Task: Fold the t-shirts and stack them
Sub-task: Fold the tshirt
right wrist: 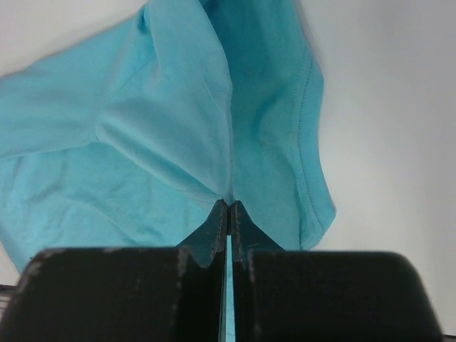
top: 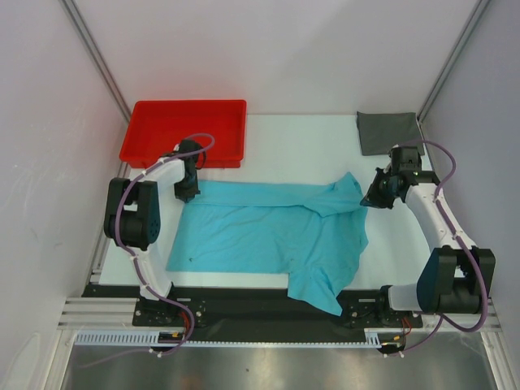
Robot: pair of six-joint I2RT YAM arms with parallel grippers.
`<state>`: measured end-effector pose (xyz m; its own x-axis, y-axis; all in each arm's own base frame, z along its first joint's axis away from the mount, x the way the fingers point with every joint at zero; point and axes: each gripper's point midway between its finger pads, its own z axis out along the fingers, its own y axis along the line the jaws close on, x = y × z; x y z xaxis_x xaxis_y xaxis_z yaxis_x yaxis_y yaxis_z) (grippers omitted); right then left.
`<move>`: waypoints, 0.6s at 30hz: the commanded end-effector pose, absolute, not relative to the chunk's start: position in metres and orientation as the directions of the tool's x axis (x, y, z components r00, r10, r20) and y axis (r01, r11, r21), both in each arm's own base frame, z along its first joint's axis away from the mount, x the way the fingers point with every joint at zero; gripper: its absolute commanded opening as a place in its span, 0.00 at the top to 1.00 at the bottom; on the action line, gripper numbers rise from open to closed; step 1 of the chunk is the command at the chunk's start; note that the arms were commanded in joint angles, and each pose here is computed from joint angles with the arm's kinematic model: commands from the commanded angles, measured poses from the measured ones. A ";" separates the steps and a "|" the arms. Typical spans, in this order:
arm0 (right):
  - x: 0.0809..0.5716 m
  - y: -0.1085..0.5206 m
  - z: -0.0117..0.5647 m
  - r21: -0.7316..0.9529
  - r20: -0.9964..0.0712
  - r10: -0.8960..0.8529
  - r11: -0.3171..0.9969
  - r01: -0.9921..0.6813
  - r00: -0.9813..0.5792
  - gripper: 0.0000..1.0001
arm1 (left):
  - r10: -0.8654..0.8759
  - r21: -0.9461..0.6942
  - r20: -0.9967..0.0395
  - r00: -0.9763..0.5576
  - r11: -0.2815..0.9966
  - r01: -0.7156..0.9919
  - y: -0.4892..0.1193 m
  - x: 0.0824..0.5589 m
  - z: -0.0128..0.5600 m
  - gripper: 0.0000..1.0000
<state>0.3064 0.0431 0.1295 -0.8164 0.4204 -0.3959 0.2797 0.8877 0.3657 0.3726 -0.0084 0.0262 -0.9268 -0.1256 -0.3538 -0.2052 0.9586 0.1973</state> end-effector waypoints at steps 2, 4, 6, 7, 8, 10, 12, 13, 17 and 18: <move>0.297 0.039 0.116 0.343 -0.368 0.423 0.889 0.302 -0.828 1.00 | -0.153 0.173 -0.369 -0.917 0.958 -0.230 -0.008 0.373 0.029 1.00; 0.295 0.041 0.114 0.353 -0.360 0.430 0.884 0.305 -0.828 1.00 | -0.155 0.174 -0.367 -0.917 0.957 -0.231 -0.008 0.373 0.028 1.00; 0.293 0.042 0.113 0.356 -0.355 0.431 0.883 0.306 -0.830 1.00 | -0.155 0.175 -0.364 -0.918 0.957 -0.230 -0.008 0.371 0.027 1.00; 0.292 0.042 0.114 0.361 -0.357 0.433 0.881 0.305 -0.828 1.00 | -0.153 0.176 -0.362 -0.919 0.957 -0.229 -0.008 0.370 0.027 1.00; 0.292 0.043 0.115 0.363 -0.357 0.434 0.880 0.305 -0.827 1.00 | -0.153 0.179 -0.362 -0.920 0.957 -0.229 -0.007 0.370 0.027 1.00; 0.290 0.044 0.118 0.373 -0.359 0.435 0.878 0.300 -0.826 1.00 | -0.152 0.182 -0.360 -0.921 0.956 -0.229 -0.007 0.369 0.026 1.00; 0.287 0.047 0.119 0.386 -0.348 0.444 0.870 0.306 -0.825 1.00 | -0.151 0.186 -0.360 -0.921 0.955 -0.229 -0.006 0.370 0.026 1.00; 0.286 0.049 0.119 0.394 -0.343 0.446 0.867 0.305 -0.827 1.00 | -0.150 0.190 -0.357 -0.922 0.955 -0.229 -0.006 0.370 0.025 1.00; 0.281 0.054 0.119 0.421 -0.317 0.466 0.850 0.318 -0.826 1.00 | -0.150 0.193 -0.355 -0.923 0.954 -0.229 -0.006 0.371 0.024 1.00; 0.280 0.057 0.119 0.433 -0.306 0.474 0.842 0.322 -0.826 1.00 | -0.152 0.191 -0.358 -0.921 0.954 -0.231 -0.006 0.372 0.025 1.00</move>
